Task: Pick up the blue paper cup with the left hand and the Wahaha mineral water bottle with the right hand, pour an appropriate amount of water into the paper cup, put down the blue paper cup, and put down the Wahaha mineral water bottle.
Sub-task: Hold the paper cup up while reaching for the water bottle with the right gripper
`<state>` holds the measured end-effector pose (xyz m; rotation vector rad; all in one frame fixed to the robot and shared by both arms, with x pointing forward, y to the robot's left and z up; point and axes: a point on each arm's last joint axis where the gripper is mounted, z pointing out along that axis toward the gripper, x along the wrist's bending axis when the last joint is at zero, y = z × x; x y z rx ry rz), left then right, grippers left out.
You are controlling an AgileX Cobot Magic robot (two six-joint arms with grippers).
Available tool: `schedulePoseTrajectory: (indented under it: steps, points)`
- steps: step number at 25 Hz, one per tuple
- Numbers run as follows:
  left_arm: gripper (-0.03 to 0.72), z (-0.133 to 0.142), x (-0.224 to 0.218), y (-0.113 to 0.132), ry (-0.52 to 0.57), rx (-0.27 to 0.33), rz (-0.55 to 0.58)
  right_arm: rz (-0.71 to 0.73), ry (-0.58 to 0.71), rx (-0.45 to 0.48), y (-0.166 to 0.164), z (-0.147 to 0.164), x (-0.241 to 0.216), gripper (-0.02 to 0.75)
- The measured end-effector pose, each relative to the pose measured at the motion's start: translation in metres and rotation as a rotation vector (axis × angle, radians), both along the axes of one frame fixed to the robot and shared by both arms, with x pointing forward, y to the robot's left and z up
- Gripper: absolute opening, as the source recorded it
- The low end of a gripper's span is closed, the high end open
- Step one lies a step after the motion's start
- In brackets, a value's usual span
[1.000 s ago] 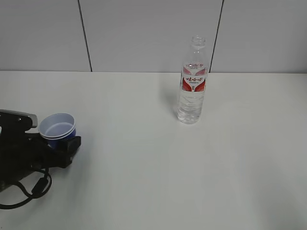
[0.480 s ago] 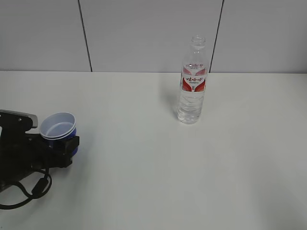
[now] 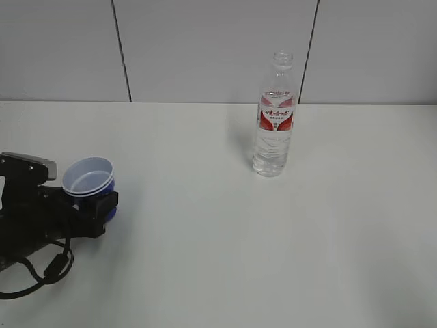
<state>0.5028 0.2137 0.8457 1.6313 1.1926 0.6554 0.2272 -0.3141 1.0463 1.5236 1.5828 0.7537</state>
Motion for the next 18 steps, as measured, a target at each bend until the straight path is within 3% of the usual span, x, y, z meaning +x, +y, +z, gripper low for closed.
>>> schedulePoseTrajectory:
  steps: [6,18]
  points:
    - [0.501,0.022,0.002,-0.003,-0.076,-0.019,-0.033,0.014,-0.086,-0.004,0.001,0.022,0.008,0.587]
    - [0.501,0.031,0.002,-0.005,-0.109,-0.026,-0.049,0.137,-0.329,-0.03,0.018,0.06,0.126,0.587]
